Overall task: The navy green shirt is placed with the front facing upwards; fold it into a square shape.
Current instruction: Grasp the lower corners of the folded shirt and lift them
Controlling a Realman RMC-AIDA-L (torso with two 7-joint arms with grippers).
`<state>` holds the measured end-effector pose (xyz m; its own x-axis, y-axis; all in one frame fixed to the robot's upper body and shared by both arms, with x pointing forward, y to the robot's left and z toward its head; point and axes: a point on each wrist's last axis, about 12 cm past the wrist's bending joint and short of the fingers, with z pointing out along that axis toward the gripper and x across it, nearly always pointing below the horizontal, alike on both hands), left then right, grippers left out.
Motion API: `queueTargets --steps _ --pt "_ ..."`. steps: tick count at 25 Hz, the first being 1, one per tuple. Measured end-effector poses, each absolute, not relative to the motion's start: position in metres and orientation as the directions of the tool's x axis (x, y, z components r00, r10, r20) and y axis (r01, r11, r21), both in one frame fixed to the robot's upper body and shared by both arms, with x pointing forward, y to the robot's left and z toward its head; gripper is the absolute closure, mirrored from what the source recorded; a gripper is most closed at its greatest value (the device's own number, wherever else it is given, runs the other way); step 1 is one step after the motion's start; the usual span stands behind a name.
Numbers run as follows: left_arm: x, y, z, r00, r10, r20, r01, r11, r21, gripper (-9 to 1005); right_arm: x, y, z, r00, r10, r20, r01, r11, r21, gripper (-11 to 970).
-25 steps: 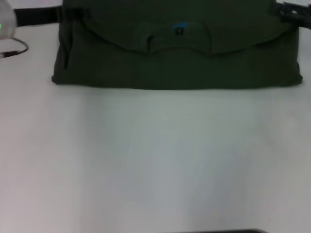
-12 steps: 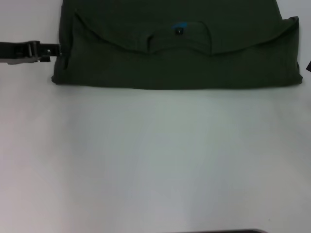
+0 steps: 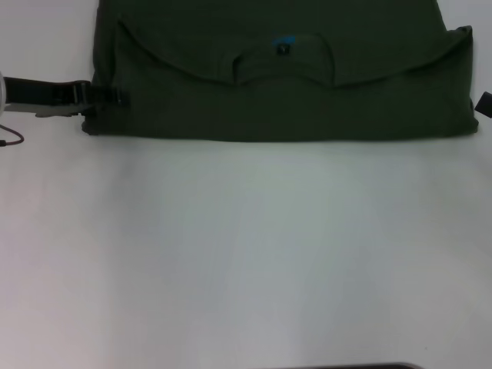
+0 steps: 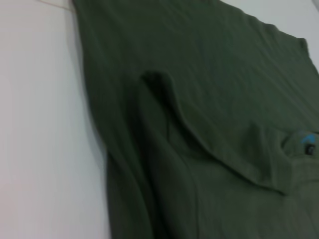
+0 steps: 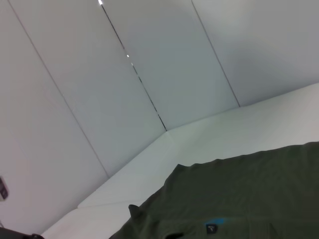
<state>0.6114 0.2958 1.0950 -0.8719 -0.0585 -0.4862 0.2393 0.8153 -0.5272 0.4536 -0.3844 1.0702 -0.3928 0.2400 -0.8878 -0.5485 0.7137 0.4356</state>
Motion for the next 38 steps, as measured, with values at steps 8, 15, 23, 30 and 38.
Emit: queueTargets --steps 8,15,23,30,38 --pt "0.616 0.297 1.093 -0.872 -0.057 -0.487 0.218 0.845 -0.489 189 0.458 -0.383 1.072 -0.387 0.24 -0.89 -0.554 0.711 0.433 193" --pt "0.612 0.296 1.087 -0.887 -0.046 -0.459 0.21 0.846 -0.491 190 0.463 -0.381 1.074 -0.388 0.244 -0.889 -0.56 0.703 0.438 193" --pt "0.613 0.289 1.086 -0.889 -0.024 -0.457 0.227 0.844 -0.486 192 0.464 -0.381 1.075 -0.388 0.244 -0.889 -0.561 0.702 0.438 194" --pt "0.614 0.281 1.087 -0.889 0.006 -0.458 0.253 0.841 -0.479 193 0.464 -0.38 1.075 -0.394 0.255 -0.883 -0.557 0.698 0.45 195" --pt "0.614 0.276 1.088 -0.894 0.032 -0.446 0.273 0.828 -0.489 194 0.465 -0.379 1.075 -0.394 0.253 -0.883 -0.563 0.694 0.45 194"
